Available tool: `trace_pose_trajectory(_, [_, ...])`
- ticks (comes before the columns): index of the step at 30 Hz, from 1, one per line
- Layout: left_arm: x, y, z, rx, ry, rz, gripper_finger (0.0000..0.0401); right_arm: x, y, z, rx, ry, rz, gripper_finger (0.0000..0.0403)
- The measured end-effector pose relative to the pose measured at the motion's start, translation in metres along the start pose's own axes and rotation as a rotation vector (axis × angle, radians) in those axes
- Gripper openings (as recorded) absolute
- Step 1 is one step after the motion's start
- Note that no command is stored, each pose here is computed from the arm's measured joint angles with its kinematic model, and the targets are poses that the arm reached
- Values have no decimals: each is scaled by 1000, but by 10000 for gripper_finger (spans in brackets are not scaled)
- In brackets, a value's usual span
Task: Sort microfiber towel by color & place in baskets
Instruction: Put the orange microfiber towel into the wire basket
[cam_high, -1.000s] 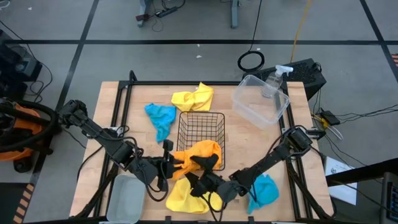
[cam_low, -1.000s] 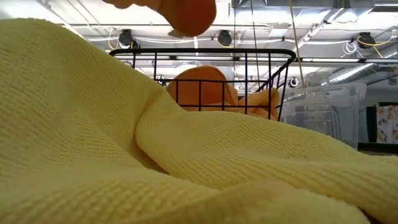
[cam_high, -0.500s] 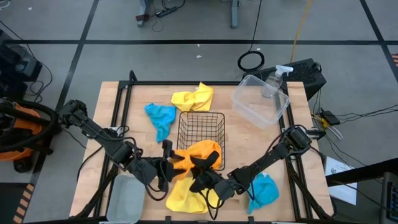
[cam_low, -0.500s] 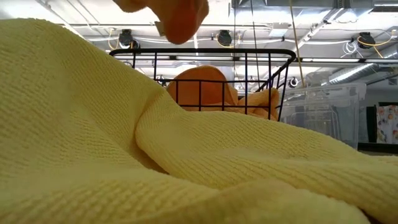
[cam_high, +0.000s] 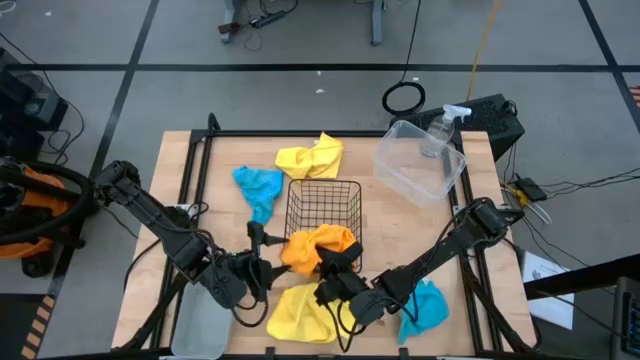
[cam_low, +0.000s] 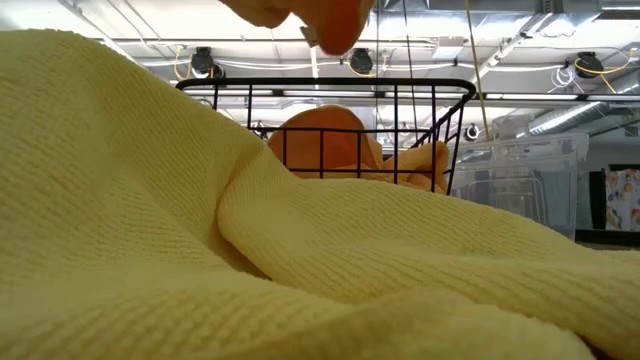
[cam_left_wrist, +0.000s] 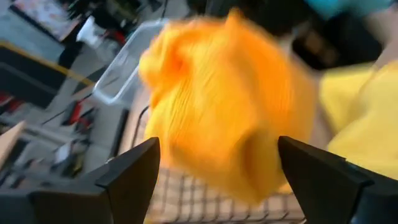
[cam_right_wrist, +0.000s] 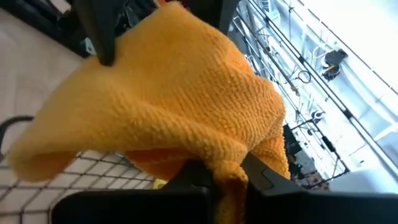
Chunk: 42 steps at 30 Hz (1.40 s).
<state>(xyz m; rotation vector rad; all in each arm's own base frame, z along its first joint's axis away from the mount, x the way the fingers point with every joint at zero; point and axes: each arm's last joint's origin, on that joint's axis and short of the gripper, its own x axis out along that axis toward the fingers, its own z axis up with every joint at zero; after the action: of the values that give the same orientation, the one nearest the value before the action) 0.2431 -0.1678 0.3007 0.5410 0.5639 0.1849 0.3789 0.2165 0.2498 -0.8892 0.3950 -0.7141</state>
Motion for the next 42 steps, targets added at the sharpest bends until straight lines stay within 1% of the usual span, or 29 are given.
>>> trace_pose_trajectory(5, [-1,4,-11,-13,69,120,329,0,-25,-4,-54,59,-21,13])
trace_pose_trajectory(7, [-1,5,-14,-22,85,139,329,3,-37,-9,-34,76,-17,13])
trace_pose_trajectory(9, [-1,5,-16,-30,99,143,329,7,-48,-14,19,86,4,13])
trace_pose_trajectory(10, [-1,5,-17,-31,106,145,329,9,-52,-18,56,87,35,13])
trace_pose_trajectory(13, [-1,6,-18,-42,112,149,329,23,-60,-33,221,121,209,13])
trace_pose_trajectory(16, [0,6,-18,-45,112,158,329,44,-59,-51,374,247,380,13])
trace_pose_trajectory(17, [1,7,-18,-46,111,169,329,52,-57,-58,405,297,416,13])
trace_pose_trajectory(19, [2,9,-18,-53,112,186,329,65,-52,-69,450,379,446,13])
trace_pose_trajectory(21, [5,11,-18,-59,117,196,329,75,-47,-78,438,436,436,13])
trace_pose_trajectory(23, [7,14,-18,-64,123,204,329,86,-45,-84,439,461,428,14])
trace_pose_trajectory(24, [8,15,-19,-66,126,207,329,92,-46,-86,445,471,441,15])
trace_pose_trajectory(29, [11,18,-19,-77,135,214,329,119,-53,-99,517,531,588,19])
trace_pose_trajectory(34, [13,19,-19,-85,139,216,329,139,-61,-112,534,566,637,20])
trace_pose_trajectory(37, [13,19,-19,-100,138,217,329,150,-64,-120,568,593,682,20])
trace_pose_trajectory(39, [14,18,-21,-97,141,217,329,156,-62,-124,586,610,689,20])
trace_pose_trajectory(42, [15,17,-24,-90,151,217,329,162,-52,-131,564,637,689,26])
